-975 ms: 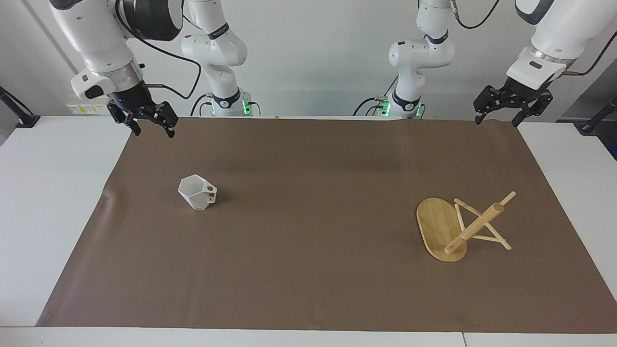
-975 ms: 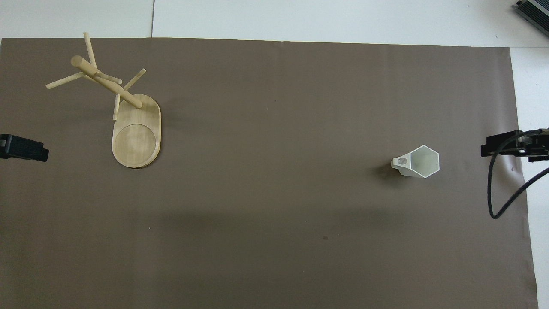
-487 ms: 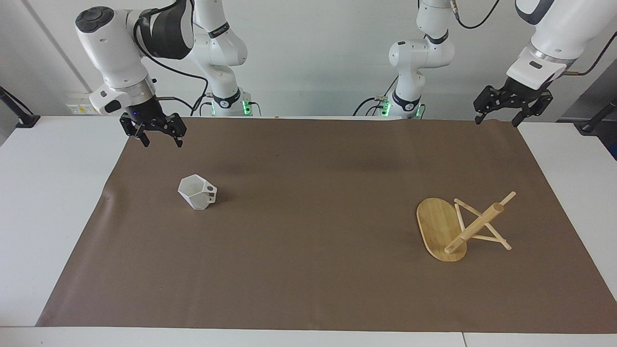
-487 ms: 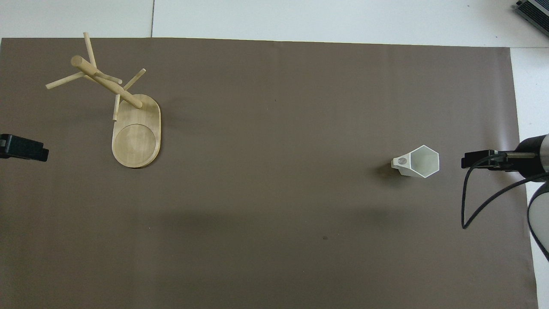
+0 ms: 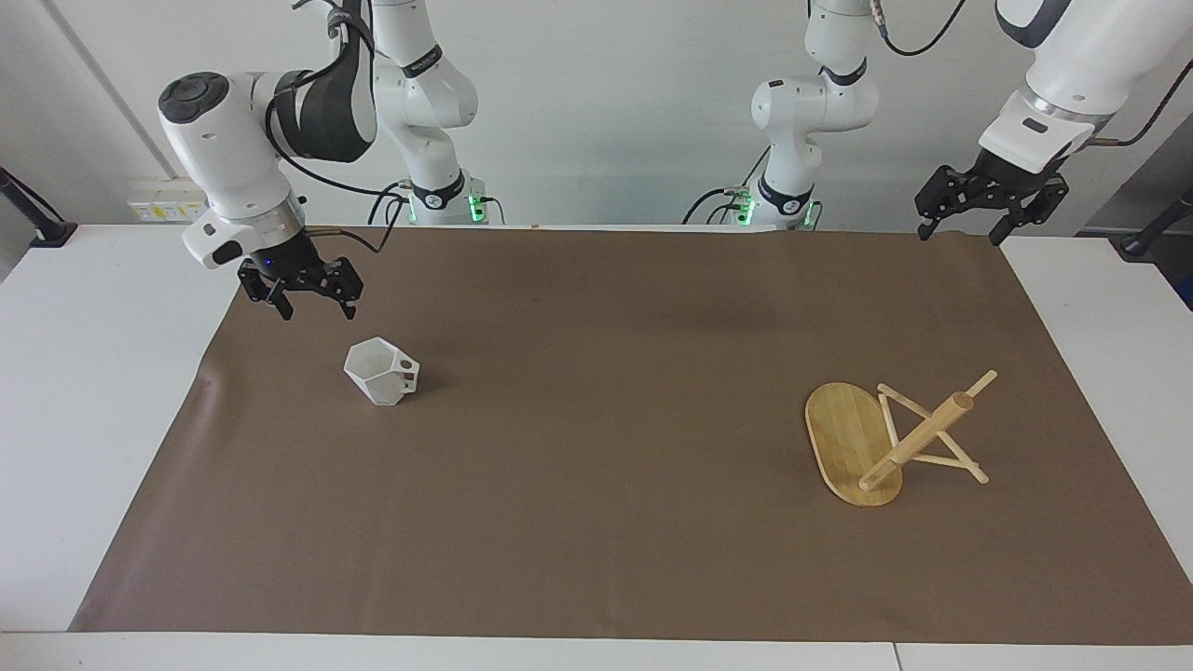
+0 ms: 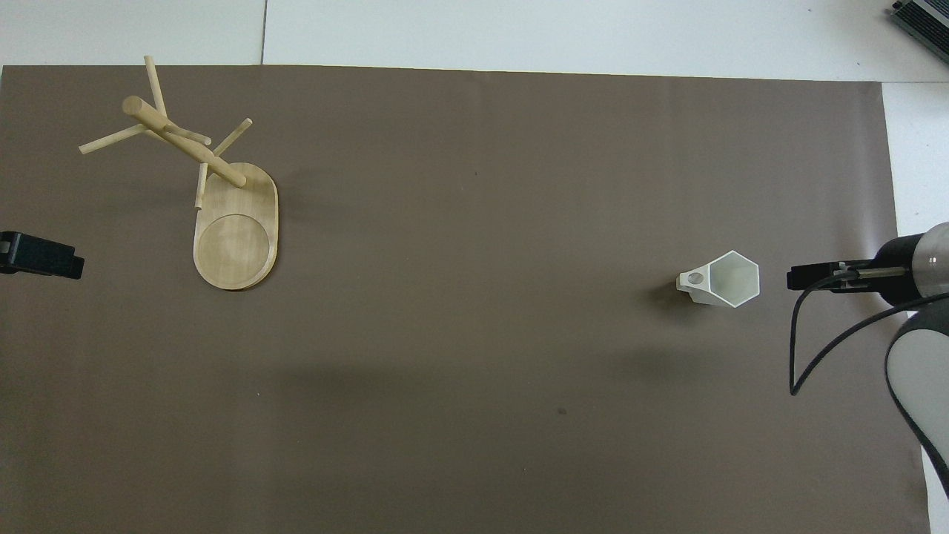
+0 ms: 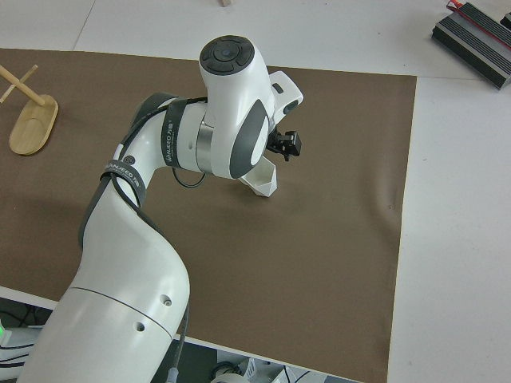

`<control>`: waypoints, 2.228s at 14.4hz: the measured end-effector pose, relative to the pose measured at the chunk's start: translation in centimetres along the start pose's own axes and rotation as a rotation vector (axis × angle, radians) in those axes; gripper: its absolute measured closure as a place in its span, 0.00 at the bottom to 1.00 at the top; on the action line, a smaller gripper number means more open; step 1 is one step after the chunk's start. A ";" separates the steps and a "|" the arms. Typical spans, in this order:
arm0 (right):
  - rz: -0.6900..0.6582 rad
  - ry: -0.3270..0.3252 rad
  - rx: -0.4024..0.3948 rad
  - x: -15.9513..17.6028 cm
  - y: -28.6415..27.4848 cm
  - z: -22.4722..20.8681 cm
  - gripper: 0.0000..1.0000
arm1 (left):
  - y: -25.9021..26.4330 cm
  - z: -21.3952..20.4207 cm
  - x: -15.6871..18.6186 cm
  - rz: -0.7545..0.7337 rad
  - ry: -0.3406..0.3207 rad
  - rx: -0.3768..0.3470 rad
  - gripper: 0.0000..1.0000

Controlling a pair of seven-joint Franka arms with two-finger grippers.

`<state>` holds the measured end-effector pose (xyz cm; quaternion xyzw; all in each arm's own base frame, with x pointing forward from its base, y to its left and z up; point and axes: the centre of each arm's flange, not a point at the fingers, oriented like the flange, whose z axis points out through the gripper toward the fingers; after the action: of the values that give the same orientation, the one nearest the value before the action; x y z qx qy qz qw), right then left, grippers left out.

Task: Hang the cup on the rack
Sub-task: 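Reach the right gripper to the white mug and grasp its handle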

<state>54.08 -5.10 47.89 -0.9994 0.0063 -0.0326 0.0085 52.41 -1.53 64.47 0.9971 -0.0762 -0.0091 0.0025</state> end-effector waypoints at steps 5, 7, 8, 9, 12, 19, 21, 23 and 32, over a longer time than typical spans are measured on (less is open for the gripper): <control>0.024 -0.010 0.004 -0.1 0.8 4.4 0.00 | 0.0 0.0 0.0 0.000 0.000 0.000 0.00; 0.030 -0.024 0.006 0.0 1.0 5.7 0.00 | 0.0 0.0 0.0 0.000 0.000 0.000 0.00; 0.031 -0.021 0.006 0.1 1.0 6.1 0.00 | 0.0 0.0 0.0 0.000 0.000 0.000 0.00; 0.032 -0.013 0.006 0.1 1.0 6.7 0.00 | 0.0 0.0 0.0 0.000 0.000 0.000 0.00; 0.041 -0.004 0.005 -0.1 1.1 8.6 0.00 | 0.0 0.0 0.0 0.000 0.000 0.000 0.00; 0.054 -0.016 0.007 0.0 1.2 10.4 0.00 | 0.0 0.0 0.0 0.000 0.000 0.000 0.00; 0.054 -0.002 0.006 0.1 1.2 10.5 0.00 | 0.0 0.0 0.0 0.000 0.000 0.000 0.00; 0.058 -0.006 0.006 -0.1 1.2 10.8 0.00 | 0.0 0.0 0.0 0.000 0.000 0.000 0.00; 0.080 -0.019 0.009 -0.3 1.2 11.4 0.00 | 0.0 0.1 -0.1 0.000 -0.014 -0.002 0.00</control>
<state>54.52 -6.11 36.46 -0.9986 0.0459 -0.0229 0.0143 52.26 -1.51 64.35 0.9970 -0.0761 -0.0159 0.0029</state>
